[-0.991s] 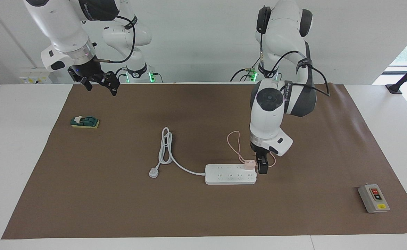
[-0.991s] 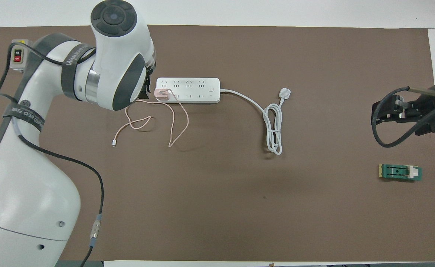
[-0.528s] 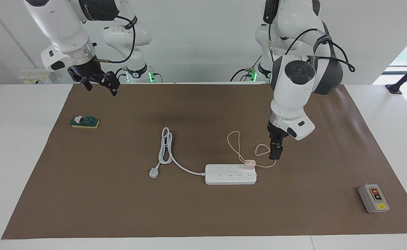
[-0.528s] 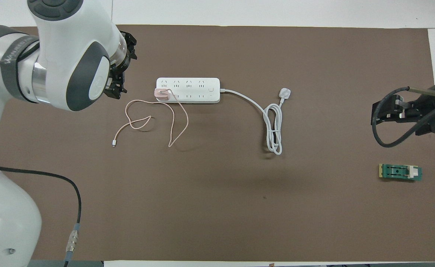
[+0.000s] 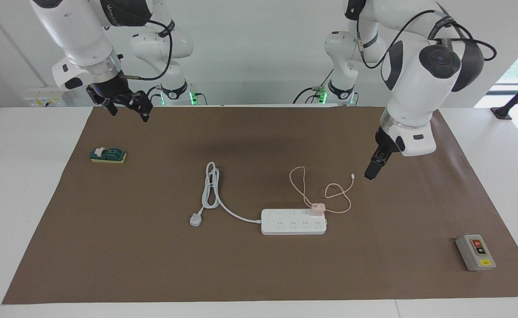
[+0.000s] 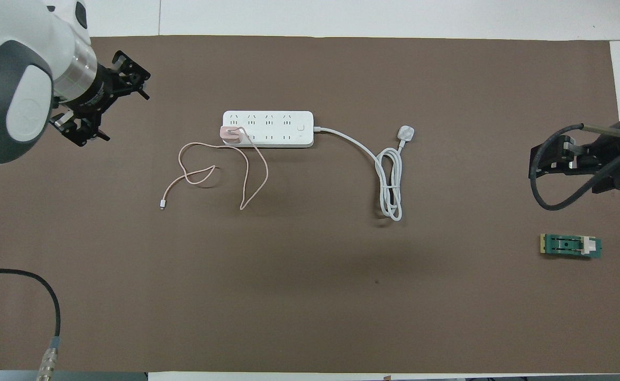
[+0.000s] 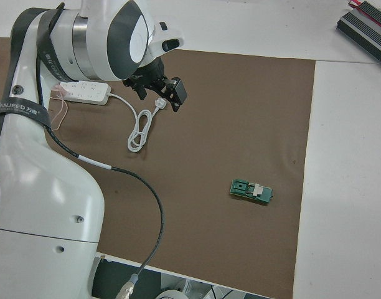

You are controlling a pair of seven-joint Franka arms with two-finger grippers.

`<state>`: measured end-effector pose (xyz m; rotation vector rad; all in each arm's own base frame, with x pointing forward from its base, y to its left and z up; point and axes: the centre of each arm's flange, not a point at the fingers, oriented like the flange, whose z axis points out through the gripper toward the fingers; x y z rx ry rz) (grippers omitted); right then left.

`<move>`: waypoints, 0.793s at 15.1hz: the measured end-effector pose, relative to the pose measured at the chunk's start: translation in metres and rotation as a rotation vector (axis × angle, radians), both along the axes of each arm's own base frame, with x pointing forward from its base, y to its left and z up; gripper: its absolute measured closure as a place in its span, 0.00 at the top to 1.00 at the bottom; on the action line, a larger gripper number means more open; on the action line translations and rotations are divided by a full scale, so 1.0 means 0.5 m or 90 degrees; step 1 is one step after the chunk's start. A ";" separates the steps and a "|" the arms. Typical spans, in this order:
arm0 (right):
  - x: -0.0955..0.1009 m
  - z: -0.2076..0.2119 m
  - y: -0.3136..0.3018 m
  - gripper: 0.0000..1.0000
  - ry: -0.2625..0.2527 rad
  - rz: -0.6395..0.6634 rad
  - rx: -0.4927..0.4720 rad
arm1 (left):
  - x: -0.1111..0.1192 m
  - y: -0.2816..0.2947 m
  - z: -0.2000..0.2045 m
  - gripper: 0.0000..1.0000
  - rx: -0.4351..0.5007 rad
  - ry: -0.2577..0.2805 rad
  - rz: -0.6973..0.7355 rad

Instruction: Plug charger into power strip

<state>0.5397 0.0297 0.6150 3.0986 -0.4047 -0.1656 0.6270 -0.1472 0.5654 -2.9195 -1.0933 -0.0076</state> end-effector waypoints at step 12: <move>0.000 0.000 0.000 1.00 0.000 0.000 0.000 | -0.217 0.261 0.097 1.00 -0.029 0.030 -0.322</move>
